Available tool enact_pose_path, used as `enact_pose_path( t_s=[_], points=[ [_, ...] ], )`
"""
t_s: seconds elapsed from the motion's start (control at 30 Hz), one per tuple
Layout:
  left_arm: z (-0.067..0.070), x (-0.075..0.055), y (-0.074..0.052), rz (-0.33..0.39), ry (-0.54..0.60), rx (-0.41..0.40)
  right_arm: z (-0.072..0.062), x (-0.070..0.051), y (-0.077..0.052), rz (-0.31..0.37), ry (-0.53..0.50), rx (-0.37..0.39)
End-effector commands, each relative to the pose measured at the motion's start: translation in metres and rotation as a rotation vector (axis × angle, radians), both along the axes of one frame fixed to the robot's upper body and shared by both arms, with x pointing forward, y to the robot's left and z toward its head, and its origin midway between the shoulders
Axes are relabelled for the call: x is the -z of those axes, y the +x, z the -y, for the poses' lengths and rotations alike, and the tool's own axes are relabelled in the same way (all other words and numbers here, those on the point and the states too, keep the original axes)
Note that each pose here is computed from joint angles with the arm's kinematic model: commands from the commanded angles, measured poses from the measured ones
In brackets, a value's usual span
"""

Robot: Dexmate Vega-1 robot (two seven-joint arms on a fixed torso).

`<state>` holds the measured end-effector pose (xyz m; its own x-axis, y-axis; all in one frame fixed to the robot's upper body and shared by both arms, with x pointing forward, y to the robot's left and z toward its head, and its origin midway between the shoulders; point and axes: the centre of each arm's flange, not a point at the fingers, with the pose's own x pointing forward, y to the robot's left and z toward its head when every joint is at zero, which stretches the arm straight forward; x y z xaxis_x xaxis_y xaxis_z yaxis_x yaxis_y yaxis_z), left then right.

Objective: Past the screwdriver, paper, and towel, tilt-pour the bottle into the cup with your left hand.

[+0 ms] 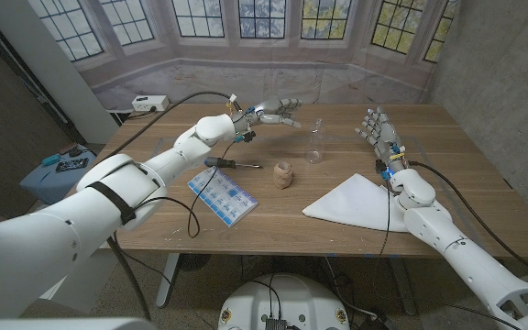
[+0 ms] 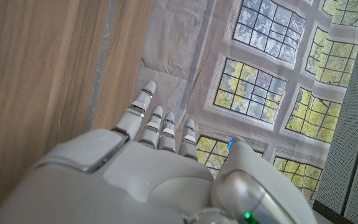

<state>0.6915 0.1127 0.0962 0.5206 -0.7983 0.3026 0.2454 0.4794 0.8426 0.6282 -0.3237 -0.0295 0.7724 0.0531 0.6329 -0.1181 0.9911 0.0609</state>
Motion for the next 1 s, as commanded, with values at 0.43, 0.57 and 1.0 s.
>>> enact_pose_path(
  t_s=[0.43, 0.57, 1.0],
  points=[
    [0.025, 0.009, 0.015, -0.062, 0.068, -0.069, 0.011, 0.001, -0.007, -0.007, -0.001, 0.019],
    [0.029, 0.01, 0.019, -0.079, 0.078, -0.093, 0.011, 0.001, -0.007, -0.008, 0.001, 0.021],
    [0.042, 0.017, 0.024, -0.117, 0.096, -0.125, 0.013, 0.0, -0.007, -0.012, 0.0, 0.023]
  ],
)
